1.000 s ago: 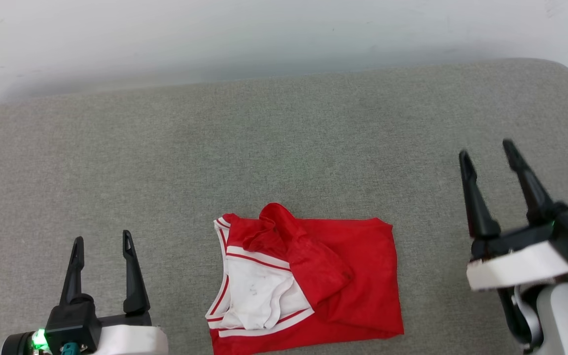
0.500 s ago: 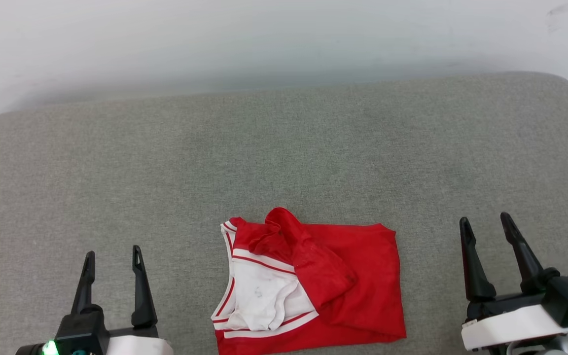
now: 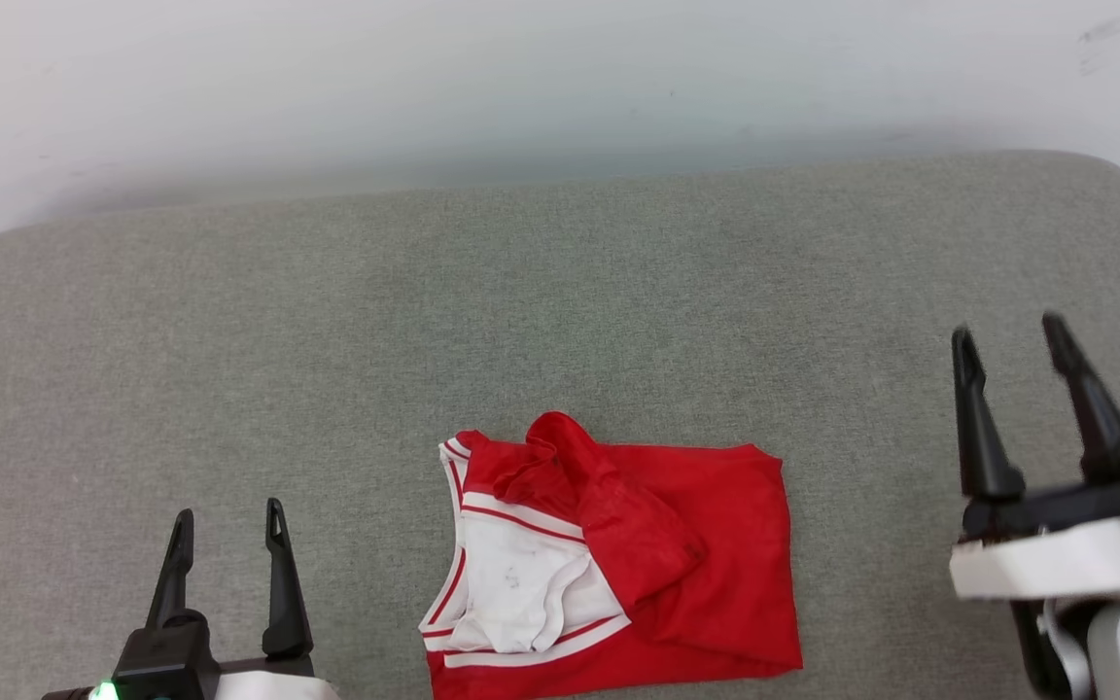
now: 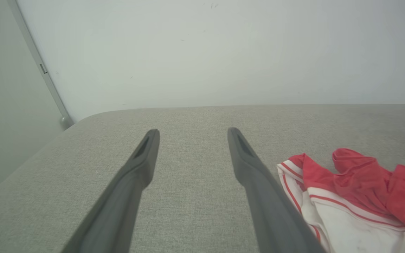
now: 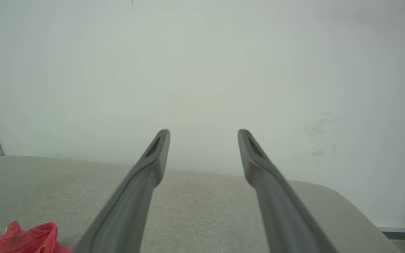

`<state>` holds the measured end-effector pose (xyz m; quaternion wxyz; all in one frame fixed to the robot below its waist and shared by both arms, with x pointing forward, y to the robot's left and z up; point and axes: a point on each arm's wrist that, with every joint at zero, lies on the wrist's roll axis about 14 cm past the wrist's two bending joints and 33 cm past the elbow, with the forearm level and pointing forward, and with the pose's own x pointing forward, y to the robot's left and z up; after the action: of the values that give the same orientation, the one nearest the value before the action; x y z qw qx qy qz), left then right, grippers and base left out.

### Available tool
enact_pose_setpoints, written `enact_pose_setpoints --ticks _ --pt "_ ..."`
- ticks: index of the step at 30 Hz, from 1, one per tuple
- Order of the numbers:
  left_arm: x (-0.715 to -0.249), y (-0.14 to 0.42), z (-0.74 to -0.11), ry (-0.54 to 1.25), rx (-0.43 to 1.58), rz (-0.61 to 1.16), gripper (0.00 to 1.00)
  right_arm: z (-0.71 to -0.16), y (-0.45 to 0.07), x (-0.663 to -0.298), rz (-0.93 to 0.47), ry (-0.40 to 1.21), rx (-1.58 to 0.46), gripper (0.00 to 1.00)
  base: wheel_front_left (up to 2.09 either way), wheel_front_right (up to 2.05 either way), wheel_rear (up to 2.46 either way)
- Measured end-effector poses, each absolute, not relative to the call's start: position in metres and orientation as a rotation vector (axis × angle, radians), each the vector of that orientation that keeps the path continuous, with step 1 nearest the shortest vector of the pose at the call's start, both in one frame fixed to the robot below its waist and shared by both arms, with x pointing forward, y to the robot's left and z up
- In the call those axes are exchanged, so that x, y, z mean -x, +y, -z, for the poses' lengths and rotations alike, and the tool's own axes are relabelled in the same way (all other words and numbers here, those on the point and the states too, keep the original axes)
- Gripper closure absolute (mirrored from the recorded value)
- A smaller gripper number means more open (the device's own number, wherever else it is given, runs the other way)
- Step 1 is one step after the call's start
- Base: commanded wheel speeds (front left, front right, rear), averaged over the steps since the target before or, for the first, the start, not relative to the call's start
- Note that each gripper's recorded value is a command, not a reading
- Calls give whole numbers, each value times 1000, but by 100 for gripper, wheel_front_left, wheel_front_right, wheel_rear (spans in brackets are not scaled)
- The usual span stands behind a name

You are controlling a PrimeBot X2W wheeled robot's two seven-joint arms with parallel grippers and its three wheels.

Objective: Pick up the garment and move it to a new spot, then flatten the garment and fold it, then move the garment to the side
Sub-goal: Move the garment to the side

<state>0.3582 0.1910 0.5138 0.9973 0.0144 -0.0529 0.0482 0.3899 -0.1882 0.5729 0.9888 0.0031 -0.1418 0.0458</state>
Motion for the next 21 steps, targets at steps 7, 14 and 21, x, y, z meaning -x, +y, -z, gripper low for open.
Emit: enact_pose_setpoints --ticks 7,14,21 --pt "-359 191 -513 -102 -26 -89 0 -609 -177 -423 -235 -318 131 0 0 0 0" --pt "-365 194 -509 -93 -17 -96 0 -542 -170 -440 -401 254 81 0 0 0 0" --pt "-373 196 -505 -83 -14 -103 0 -472 -170 -409 -477 711 -150 0 0 0 0"
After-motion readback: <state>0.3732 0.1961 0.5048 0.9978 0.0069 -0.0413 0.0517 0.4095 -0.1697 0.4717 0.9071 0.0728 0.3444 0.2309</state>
